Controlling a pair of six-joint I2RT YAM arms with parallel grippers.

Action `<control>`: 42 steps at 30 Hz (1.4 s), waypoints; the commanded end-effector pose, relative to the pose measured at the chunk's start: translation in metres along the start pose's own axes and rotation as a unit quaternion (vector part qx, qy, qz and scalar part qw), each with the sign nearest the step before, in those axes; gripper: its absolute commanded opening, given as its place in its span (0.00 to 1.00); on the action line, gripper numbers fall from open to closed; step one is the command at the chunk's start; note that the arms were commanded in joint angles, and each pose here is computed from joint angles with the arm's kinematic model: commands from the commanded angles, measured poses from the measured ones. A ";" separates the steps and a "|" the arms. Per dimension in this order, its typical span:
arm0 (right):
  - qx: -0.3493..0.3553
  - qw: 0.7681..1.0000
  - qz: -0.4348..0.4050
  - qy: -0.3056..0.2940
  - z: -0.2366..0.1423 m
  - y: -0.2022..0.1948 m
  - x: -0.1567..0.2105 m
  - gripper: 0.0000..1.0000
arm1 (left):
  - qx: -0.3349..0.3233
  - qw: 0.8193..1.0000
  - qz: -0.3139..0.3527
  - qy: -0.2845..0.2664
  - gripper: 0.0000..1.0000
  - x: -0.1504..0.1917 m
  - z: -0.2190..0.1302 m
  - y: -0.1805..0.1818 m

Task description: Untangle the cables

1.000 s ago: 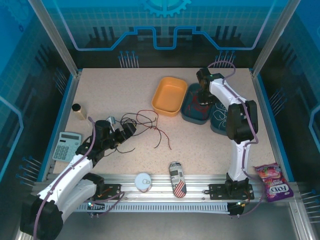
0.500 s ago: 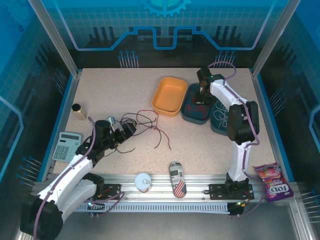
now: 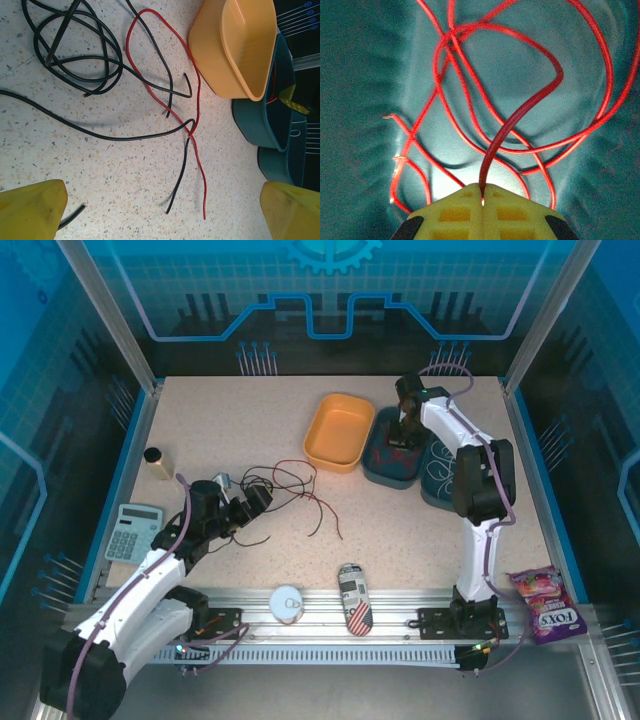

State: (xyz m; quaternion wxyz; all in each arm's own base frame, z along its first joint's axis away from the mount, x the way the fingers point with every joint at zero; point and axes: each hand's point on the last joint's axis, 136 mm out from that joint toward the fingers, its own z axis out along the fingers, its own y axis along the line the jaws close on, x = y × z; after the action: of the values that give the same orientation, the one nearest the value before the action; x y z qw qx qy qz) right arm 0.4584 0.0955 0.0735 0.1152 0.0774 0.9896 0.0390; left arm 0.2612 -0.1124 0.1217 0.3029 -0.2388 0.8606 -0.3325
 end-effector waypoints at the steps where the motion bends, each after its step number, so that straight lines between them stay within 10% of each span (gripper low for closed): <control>1: 0.019 0.999 0.019 0.034 0.007 -0.015 0.014 0.01 | -0.007 1.000 0.000 0.003 0.99 0.002 0.000 0.007; 8: 0.017 0.999 0.007 0.046 0.000 -0.015 0.032 0.04 | -0.006 1.000 -0.004 0.008 0.99 0.003 0.004 0.007; 13: 0.020 0.999 -0.014 0.024 -0.022 -0.011 0.035 0.38 | -0.004 1.000 -0.005 0.009 0.99 0.004 0.003 0.007; 19: 0.017 0.999 -0.026 -0.021 -0.060 -0.007 0.031 0.49 | -0.002 1.000 -0.006 0.008 0.99 0.004 0.002 0.006; 33: -0.075 0.979 -0.146 -0.124 -0.127 0.083 0.039 0.47 | -0.006 1.000 -0.009 0.002 0.99 0.004 0.000 0.009; 42: -0.087 0.968 -0.220 -0.087 -0.096 0.178 0.096 0.47 | -0.025 0.999 -0.016 -0.014 0.99 0.001 -0.004 0.017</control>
State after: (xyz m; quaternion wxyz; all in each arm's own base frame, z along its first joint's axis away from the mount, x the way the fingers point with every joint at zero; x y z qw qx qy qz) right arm 0.3725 0.2589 0.1784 0.2270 -0.1510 0.9575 0.0943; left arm 0.2591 -0.1090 0.1218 0.3098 -0.2446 0.8575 -0.3301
